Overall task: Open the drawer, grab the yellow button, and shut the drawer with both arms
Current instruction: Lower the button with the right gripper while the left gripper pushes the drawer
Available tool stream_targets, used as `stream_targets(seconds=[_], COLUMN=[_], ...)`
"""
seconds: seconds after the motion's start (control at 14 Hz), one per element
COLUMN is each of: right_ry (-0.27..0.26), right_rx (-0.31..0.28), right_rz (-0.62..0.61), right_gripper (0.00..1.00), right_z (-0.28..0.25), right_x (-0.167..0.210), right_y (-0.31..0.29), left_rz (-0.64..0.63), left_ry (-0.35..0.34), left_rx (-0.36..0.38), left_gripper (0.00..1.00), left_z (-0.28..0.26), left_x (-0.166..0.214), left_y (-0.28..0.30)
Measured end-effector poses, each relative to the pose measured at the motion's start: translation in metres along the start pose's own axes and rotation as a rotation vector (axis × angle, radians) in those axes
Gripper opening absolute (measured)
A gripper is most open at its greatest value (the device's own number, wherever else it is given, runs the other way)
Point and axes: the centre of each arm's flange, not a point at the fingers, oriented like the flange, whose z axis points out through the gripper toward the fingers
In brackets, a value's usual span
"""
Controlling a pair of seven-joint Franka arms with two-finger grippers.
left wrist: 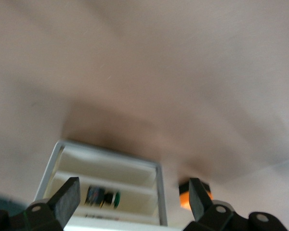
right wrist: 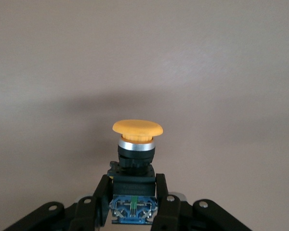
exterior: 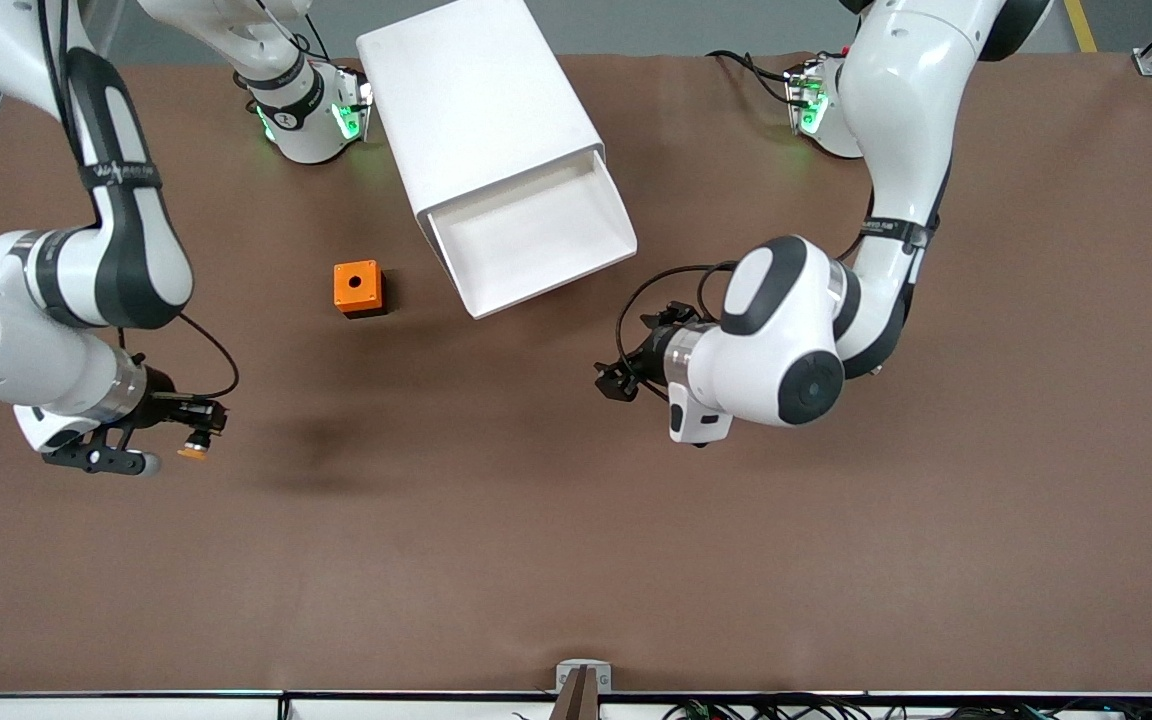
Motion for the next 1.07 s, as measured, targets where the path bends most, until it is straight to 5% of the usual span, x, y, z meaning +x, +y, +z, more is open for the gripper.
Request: stream_targets(seconds=[0.29,0.57,1.07], right_ry=[0.013,-0.014,0.013], right_rx=[-0.009,-0.046,-0.05], right_rz=[-0.06,-0.102,-0.087], right_gripper=[0.41,0.41,0.41], right_z=[0.056,0.106,0.139], right_x=[0.012,0.018,0.027], right_y=[0.044,0.06,0.055], left_rz=[0.113,0.143,0.169], left_ry=[0.173,0.256,0.343], left_rx=[-0.036,-0.006,0.038], left_gripper=[1.0,1.0,1.0], left_z=[0.018,0.032,0.061], left_x=[-0.044,-0.053,-0.099], left_y=[0.014,0.015,0.014])
